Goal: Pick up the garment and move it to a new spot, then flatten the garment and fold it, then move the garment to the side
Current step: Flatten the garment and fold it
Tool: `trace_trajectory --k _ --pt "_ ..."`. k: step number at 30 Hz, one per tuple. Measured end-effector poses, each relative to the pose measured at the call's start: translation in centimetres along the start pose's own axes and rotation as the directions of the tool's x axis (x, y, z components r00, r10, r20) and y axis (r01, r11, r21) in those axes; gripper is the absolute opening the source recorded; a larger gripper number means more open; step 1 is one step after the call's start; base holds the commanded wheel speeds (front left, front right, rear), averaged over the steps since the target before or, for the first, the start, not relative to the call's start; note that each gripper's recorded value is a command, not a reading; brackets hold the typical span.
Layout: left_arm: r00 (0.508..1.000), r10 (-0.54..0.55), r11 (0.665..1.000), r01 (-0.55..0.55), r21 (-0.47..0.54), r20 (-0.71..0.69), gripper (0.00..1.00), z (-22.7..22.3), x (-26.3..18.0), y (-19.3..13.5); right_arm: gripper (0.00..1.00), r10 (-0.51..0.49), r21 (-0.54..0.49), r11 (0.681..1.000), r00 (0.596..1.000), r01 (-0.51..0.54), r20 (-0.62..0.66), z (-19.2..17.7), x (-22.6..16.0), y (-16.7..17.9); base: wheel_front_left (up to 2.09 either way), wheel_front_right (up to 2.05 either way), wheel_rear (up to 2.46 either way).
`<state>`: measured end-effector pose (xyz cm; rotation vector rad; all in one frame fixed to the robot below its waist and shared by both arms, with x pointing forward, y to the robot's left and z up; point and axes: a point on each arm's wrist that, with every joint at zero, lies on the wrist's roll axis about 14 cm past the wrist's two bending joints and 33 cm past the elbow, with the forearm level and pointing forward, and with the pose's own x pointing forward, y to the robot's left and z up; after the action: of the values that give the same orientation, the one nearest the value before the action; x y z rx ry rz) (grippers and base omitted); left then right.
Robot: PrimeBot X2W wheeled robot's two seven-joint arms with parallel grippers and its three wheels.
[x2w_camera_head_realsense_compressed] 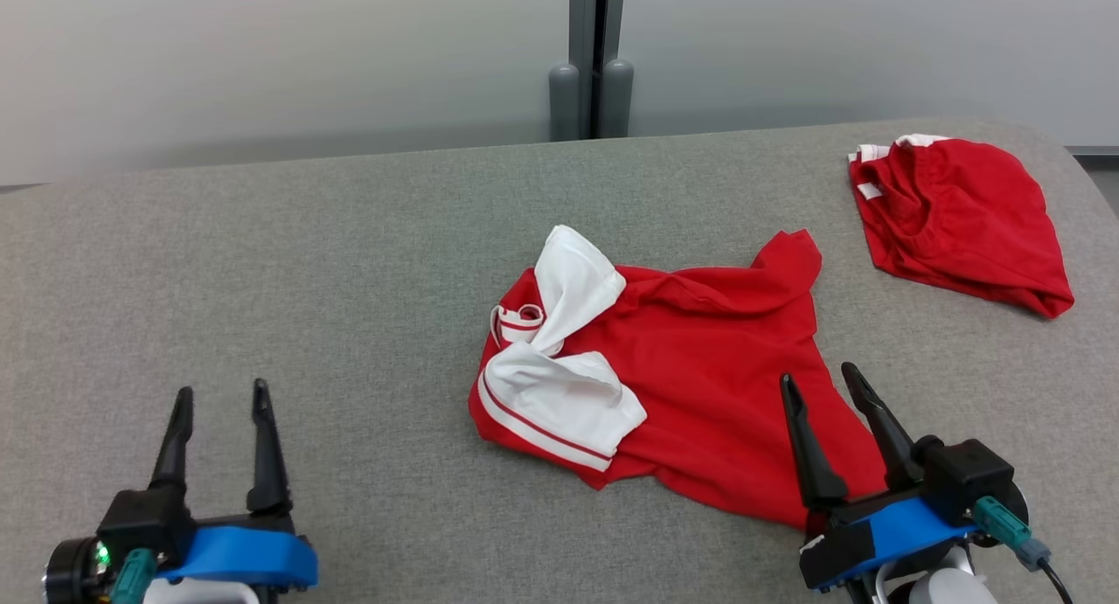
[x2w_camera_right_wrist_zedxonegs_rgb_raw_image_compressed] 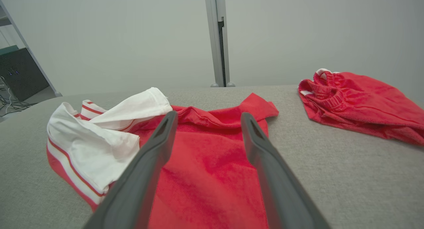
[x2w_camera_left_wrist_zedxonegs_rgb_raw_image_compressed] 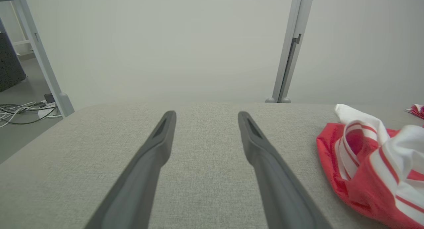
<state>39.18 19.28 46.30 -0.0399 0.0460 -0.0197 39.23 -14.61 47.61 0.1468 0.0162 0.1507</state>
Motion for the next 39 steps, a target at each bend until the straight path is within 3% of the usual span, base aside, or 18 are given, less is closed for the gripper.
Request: trace_trajectory --k 8,12,19,25,32,35,39 --pt "0.979 -0.201 0.979 0.199 0.037 0.042 1.0 1.6 2.5 -5.3 1.0 -0.01 -0.007 1.0 1.0 0.01 0.008 0.3 0.4 -0.4 0.0 0.0 0.0" --pt "0.927 -0.373 0.927 0.372 0.04 0.022 1.0 1.6 2.8 -9.8 1.0 -0.015 -0.007 1.0 1.0 0.015 0.001 0.1 0.3 -0.6 0.0 0.0 0.0" --pt "0.817 -0.56 0.821 0.57 0.045 -0.135 1.0 -0.5 2.2 -14.1 1.0 -0.037 -0.002 0.999 0.999 0.037 -0.007 -0.2 -0.2 -1.3 0.0 0.0 0.0" --pt "0.728 -0.64 0.747 0.664 0.023 -0.247 1.0 -2.6 1.2 -16.3 1.0 -0.064 -0.001 0.998 0.998 0.064 -0.01 -0.2 -0.6 -2.1 0.0 0.0 0.0" --pt "0.669 -0.668 0.705 0.709 0.01 -0.326 1.0 -4.6 1.5 -17.5 1.0 -0.09 -0.001 0.996 0.996 0.09 -0.01 -0.2 -0.9 -3.0 0.0 0.0 0.0" --pt "0.662 -0.669 0.7 0.714 0.013 -0.337 0.0 -5.0 1.8 -17.8 1.0 -0.099 -0.002 0.995 0.995 0.099 -0.012 -0.2 -1.1 -3.2 0.0 0.0 0.0" --pt "0.678 -0.649 0.711 0.702 0.04 -0.344 0.0 -5.3 2.3 -17.1 1.0 -0.104 0.005 0.995 0.995 0.104 -0.006 0.0 -1.1 -3.4 0.0 0.0 0.0"
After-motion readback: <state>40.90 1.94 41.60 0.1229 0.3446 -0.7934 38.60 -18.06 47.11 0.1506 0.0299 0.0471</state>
